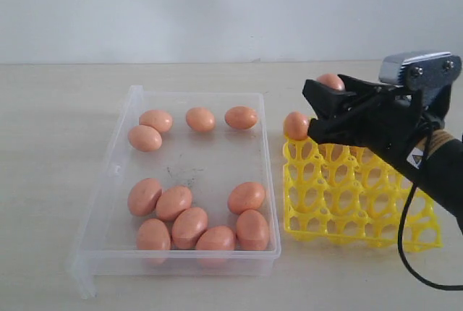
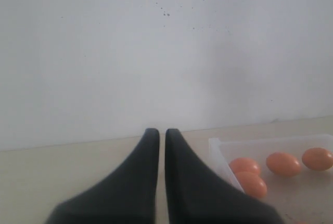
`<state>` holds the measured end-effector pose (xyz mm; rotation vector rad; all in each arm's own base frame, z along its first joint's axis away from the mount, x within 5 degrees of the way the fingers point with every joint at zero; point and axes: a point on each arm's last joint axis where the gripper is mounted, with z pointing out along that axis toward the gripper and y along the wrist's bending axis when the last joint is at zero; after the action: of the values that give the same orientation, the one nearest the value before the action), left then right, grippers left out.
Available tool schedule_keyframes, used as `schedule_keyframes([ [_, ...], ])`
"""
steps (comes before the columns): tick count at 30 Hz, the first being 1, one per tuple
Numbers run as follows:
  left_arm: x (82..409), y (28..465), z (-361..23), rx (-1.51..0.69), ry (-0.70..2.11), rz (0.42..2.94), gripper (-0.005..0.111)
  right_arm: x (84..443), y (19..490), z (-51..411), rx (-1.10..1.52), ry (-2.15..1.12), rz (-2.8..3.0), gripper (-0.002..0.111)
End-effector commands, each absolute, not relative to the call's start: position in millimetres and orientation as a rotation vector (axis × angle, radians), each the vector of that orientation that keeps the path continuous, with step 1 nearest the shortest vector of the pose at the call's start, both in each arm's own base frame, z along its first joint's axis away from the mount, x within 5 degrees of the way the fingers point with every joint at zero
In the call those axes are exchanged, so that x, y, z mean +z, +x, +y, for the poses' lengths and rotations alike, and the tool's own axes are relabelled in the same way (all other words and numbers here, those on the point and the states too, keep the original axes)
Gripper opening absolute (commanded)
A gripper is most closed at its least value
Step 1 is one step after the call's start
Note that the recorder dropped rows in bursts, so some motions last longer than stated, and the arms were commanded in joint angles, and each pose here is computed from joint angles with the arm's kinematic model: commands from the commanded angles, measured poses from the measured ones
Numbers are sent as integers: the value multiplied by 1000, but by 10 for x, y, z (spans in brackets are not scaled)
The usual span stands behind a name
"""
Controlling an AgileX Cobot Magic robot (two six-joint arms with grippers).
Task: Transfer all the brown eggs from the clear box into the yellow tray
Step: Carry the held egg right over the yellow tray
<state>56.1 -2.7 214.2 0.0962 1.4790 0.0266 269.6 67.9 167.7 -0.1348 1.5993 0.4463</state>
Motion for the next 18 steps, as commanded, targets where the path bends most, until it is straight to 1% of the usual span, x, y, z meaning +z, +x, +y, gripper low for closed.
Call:
schedule_keyframes([
  [1,2132,561,-31,20,102,1480,4,1675,2623,717,515,-186,1600,0],
  [3,2132,561,-31,20,102,1480,4,1676,2614,743,523,-227,1596,0],
  [6,2132,561,-31,20,102,1480,4,1667,2622,649,501,-282,1596,0],
  [10,2132,561,-31,20,102,1480,4,1639,2681,400,503,-158,1624,0],
  [11,2132,561,-31,20,102,1480,4,1586,2734,360,537,-134,1646,0],
  [15,2132,561,-31,20,102,1480,4,1390,2922,506,592,-224,1685,0],
  [18,2132,561,-31,20,102,1480,4,1348,3022,537,595,-242,1680,0],
])
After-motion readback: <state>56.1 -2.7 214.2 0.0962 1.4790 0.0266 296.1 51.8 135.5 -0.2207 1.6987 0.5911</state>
